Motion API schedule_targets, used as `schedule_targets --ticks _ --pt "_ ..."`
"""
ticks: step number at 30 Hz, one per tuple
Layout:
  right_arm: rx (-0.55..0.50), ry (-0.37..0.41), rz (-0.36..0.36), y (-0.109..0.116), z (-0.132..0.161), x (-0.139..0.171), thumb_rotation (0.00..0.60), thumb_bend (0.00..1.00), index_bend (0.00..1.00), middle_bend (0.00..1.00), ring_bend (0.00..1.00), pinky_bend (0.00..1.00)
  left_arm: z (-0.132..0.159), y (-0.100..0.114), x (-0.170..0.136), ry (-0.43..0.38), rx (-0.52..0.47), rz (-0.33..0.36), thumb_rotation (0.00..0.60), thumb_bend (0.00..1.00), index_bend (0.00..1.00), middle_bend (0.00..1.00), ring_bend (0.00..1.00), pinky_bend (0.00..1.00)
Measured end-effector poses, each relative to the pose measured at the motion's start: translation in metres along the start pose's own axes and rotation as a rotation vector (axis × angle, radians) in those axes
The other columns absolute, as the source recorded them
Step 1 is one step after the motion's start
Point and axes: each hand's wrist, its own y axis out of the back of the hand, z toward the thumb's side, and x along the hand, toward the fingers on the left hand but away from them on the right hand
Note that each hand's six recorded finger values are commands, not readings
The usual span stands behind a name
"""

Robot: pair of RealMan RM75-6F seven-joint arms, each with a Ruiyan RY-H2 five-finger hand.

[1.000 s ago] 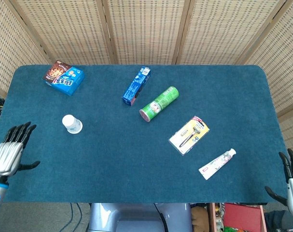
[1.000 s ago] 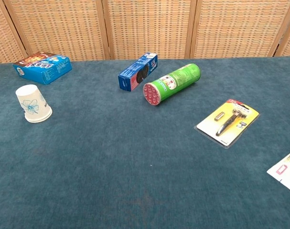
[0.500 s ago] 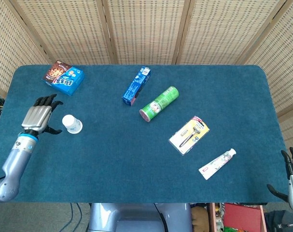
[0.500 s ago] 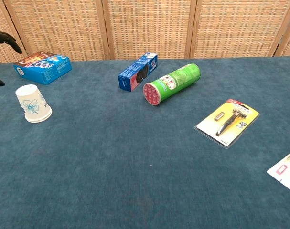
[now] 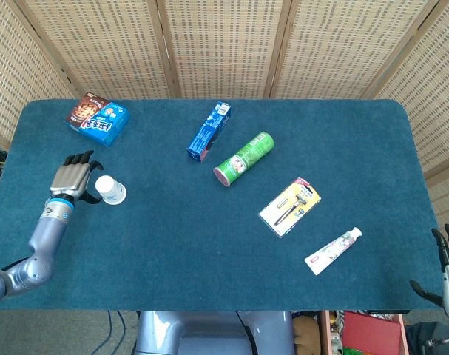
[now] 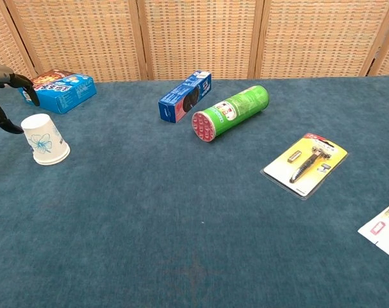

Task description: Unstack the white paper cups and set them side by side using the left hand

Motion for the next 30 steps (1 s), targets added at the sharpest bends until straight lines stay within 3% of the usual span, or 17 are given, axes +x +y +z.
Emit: schedule_targets --ticks 25,30 --pt "0.002 -0.001 0.018 -0.005 0.0 -0.002 0.6 0.0 0.0 0.0 0.0 0.0 0.002 -0.009 0.016 0.022 -0.025 -0.023 0.6 0.26 0.31 0.0 0.0 0.0" --pt "0.001 -0.001 0.019 -0.005 0.0 -0.002 0.6 0.0 0.0 0.0 0.0 0.0 0.003 -0.01 0.016 0.021 -0.024 -0.026 0.6 0.26 0.35 0.0 0.0 0.0"
